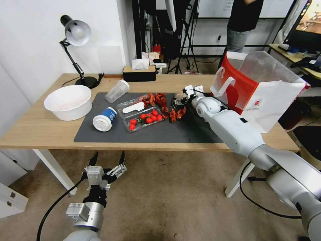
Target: Pick up the trash from the table and place it into the takeout bag.
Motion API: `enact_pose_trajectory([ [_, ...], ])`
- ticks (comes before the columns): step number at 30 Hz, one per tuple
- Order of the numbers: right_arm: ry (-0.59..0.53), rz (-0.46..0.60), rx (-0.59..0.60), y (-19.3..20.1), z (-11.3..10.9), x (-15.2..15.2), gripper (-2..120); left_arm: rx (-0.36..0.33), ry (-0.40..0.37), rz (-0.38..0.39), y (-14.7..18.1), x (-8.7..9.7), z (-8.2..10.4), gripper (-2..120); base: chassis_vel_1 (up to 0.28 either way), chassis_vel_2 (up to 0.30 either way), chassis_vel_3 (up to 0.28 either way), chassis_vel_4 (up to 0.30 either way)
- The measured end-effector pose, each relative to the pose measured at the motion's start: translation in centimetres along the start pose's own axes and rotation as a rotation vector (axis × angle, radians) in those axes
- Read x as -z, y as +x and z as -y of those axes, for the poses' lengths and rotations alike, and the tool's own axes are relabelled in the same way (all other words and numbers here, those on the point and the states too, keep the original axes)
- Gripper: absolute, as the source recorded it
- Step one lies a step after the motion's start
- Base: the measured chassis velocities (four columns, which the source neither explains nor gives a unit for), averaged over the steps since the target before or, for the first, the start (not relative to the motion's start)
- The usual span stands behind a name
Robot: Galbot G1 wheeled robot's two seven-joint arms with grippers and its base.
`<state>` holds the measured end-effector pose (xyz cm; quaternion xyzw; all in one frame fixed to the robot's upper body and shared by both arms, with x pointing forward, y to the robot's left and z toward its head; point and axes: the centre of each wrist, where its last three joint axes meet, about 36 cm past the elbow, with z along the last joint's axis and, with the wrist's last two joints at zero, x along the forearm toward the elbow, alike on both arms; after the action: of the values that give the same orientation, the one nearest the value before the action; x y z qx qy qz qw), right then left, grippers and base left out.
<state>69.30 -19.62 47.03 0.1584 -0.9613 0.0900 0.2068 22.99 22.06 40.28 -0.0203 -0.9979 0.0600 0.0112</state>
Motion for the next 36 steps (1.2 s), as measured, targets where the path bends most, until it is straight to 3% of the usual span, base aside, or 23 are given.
enact_pose_trajectory([
  [10, 0.002, -0.011, -0.004, 0.0, 0.4, -0.2, 100, -0.002, 0.0, 0.003, 0.1, 0.1, 0.0, 100, 0.0, 0.0, 0.0, 0.0],
  [13, 0.002, -0.013, -0.001, -0.1, 0.6, 0.0, 95, -0.002, 0.0, 0.004, 0.1, 0.2, 0.0, 100, 0.0, 0.0, 0.0, 0.0],
  [36, -0.055, -0.042, 0.029, -0.9, 0.9, -1.6, 33, -0.029, -0.001, 0.01, 0.1, 0.3, 0.2, 100, 0.0, 0.0, 0.0, 0.0],
])
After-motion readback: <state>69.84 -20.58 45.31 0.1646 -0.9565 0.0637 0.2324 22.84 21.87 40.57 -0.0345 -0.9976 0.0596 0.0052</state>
